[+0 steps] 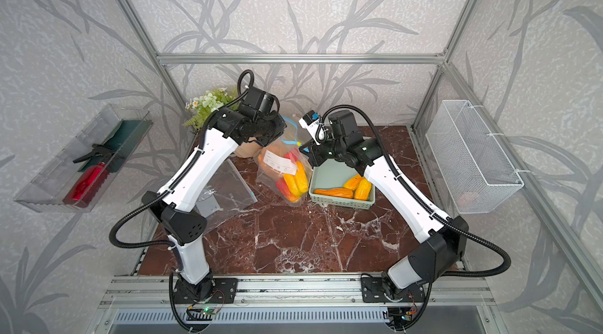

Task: Place the mango in a zip-top bag and seal the zipper
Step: Adjust the zipper food storage bag at the center of the board, then zip the zipper on the zipper food storage bag.

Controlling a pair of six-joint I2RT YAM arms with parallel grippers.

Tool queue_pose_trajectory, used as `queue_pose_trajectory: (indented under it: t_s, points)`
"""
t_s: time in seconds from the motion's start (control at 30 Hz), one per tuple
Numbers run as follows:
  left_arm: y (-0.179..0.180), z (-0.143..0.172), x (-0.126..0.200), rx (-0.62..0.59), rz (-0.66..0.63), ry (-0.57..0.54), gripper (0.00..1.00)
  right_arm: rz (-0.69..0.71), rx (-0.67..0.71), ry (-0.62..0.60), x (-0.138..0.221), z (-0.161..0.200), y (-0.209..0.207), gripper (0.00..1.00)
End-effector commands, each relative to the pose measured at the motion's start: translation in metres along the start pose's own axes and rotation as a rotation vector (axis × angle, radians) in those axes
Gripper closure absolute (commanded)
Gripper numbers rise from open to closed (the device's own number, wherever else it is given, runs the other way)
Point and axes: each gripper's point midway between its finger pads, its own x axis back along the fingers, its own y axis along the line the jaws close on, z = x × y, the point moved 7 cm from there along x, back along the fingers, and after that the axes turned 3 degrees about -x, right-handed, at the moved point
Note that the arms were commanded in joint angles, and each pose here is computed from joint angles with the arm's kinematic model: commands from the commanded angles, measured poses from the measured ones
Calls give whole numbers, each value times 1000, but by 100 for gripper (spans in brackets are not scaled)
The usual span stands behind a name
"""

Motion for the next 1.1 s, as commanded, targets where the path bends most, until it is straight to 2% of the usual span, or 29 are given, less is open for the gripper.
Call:
queue_pose_trajectory:
  t_s: [0.0,0.03,0.2,0.27,0.4,0.47,0.63,0.8,1.07]
  points:
    - [27,-10,37,189,-108,-86,84,26,145,23,-5,-8,11,100]
    - [31,-10,41,226,-122,-87,77,38,167,19,-7,-10,13,100]
    - [43,-15,74,458,-112,-73,54,132,289,2,-27,-9,22,100]
    - [46,-12,81,556,-123,-4,51,165,325,-28,-33,-9,24,100]
    - [45,16,71,700,-160,267,49,183,426,-86,-44,-4,40,100]
    - [43,27,65,739,-167,332,49,172,481,-125,-46,0,50,100]
    - [37,26,58,802,-100,314,48,151,524,-162,-50,12,59,100]
    - [49,39,60,775,-196,371,48,167,532,-182,-52,14,61,100]
    - [56,44,48,776,-227,365,56,152,549,-175,-52,18,66,100]
